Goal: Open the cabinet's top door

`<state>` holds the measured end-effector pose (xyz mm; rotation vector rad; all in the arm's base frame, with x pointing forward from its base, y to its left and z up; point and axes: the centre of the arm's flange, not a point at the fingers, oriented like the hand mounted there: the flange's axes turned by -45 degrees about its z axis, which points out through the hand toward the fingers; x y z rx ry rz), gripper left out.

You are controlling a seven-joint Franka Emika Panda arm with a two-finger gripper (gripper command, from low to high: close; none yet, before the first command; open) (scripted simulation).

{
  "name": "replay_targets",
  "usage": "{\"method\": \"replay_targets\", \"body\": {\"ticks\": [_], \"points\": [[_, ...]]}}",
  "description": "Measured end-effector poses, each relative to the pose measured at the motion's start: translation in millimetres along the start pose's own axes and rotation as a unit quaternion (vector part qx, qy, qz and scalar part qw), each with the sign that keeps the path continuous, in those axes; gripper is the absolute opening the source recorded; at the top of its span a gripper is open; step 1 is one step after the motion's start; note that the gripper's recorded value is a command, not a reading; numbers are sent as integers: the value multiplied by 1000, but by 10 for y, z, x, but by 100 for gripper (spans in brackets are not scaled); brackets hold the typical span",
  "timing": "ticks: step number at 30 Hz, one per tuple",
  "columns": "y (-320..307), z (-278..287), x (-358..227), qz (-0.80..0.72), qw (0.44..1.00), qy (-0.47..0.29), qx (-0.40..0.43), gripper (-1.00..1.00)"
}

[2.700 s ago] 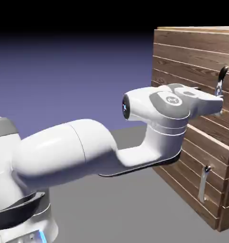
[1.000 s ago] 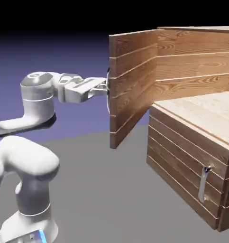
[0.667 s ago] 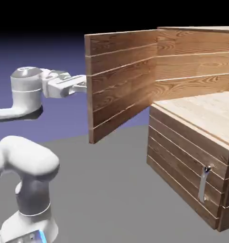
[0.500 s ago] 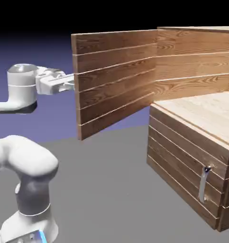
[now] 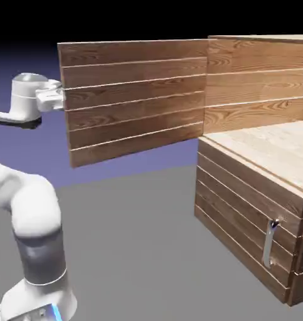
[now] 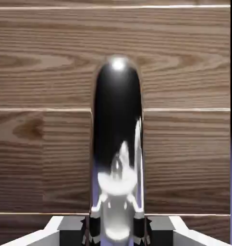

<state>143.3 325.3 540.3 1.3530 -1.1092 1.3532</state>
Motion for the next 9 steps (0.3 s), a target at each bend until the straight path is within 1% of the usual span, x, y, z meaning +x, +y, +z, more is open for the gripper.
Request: {"method": "replay_targets", "body": {"ticks": [9], "points": [[-235,-594,0,0,998,0,-67,-100]]}}
